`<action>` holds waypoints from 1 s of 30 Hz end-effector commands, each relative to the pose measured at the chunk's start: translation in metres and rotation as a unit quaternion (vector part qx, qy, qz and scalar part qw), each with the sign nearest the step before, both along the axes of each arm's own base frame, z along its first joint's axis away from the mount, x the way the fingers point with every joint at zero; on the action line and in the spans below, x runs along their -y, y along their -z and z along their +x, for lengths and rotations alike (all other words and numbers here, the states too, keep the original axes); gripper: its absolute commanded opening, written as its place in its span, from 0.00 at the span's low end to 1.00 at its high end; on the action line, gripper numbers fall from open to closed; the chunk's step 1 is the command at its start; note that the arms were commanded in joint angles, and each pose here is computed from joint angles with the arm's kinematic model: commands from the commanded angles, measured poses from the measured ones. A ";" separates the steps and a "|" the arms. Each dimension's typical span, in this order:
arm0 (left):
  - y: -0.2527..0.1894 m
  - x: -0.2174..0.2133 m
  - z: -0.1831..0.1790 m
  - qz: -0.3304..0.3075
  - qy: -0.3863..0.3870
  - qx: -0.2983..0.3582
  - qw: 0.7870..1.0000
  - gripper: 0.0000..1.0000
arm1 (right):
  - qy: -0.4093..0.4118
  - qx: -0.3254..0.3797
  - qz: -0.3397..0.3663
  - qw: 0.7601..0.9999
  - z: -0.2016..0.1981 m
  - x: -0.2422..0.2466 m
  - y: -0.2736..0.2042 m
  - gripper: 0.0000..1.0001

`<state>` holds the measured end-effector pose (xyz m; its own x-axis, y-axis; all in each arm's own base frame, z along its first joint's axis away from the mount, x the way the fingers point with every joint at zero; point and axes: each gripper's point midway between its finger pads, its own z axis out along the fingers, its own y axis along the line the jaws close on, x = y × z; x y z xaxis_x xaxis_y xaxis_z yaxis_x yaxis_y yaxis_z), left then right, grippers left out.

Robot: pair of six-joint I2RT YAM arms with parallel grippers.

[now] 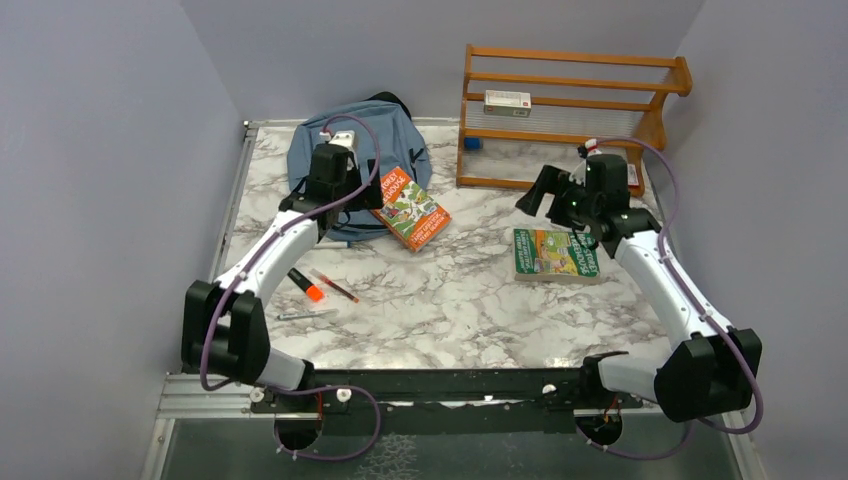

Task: Pack the student bag
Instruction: Move the book to the center of the board.

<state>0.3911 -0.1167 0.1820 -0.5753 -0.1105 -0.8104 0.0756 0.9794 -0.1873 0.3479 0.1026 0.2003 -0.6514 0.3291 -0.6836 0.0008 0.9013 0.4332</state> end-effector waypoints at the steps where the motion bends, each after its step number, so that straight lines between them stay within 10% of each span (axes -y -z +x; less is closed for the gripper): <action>1: 0.003 0.023 0.028 -0.030 0.068 -0.003 0.997 0.99 | -0.073 0.039 0.054 0.995 -0.010 -0.026 -0.010 1.00; 16: 0.050 0.026 0.093 0.015 0.111 -0.051 0.992 0.99 | -0.124 0.008 0.098 0.987 -0.023 -0.046 0.010 1.00; 30: 0.089 0.077 0.070 -0.052 0.235 -0.115 0.964 0.99 | -0.128 0.001 0.102 0.986 -0.027 -0.048 0.015 1.00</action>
<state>0.4714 -0.1638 0.0797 -0.7587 0.1006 -0.6436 0.3422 0.9022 -0.2624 0.3213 0.1483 0.1838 -0.7355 0.2829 -0.6156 -0.1962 0.7807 0.5933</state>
